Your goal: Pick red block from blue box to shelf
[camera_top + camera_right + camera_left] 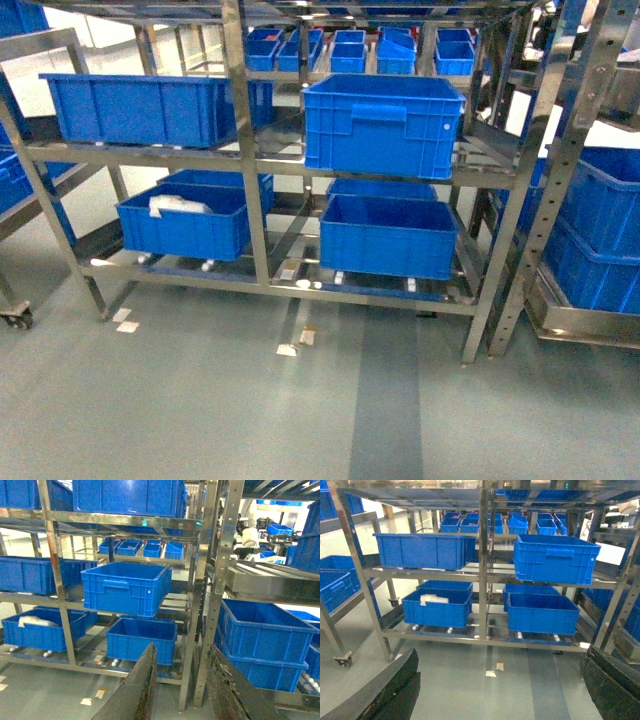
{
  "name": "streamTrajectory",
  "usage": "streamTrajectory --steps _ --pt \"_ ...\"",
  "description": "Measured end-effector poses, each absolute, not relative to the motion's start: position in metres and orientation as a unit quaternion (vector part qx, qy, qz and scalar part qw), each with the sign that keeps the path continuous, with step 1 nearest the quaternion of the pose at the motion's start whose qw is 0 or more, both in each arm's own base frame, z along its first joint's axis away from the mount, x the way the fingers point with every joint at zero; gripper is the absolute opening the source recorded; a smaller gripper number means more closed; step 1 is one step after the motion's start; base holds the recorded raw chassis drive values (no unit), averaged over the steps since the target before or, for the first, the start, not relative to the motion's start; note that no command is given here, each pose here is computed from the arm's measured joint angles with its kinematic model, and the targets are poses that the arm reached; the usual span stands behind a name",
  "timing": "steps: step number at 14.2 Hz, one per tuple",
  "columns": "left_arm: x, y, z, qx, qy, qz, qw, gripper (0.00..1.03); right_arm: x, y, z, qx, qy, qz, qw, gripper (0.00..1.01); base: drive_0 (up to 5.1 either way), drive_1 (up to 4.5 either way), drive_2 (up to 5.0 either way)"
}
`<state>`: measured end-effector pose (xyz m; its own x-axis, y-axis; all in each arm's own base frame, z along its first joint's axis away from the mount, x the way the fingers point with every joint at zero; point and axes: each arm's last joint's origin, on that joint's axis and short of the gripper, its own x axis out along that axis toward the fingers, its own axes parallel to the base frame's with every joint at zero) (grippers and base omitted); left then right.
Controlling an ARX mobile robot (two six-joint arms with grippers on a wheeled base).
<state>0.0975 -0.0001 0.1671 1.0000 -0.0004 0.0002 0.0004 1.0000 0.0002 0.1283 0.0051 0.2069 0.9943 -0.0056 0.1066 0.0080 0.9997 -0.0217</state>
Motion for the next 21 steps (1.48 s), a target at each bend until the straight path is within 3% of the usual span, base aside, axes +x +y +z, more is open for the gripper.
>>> streamTrajectory --steps 18,21 --pt "0.0975 0.0000 0.1670 0.000 0.000 0.000 1.000 0.98 0.1284 0.0051 0.2065 -0.011 -0.052 -0.003 0.999 0.26 -0.1 4.21 -4.3" --pt "0.0975 0.0000 0.1671 0.000 0.000 0.000 1.000 0.98 0.1291 0.0051 0.2054 -0.011 -0.047 -0.003 0.999 0.26 0.0 1.79 -1.8"
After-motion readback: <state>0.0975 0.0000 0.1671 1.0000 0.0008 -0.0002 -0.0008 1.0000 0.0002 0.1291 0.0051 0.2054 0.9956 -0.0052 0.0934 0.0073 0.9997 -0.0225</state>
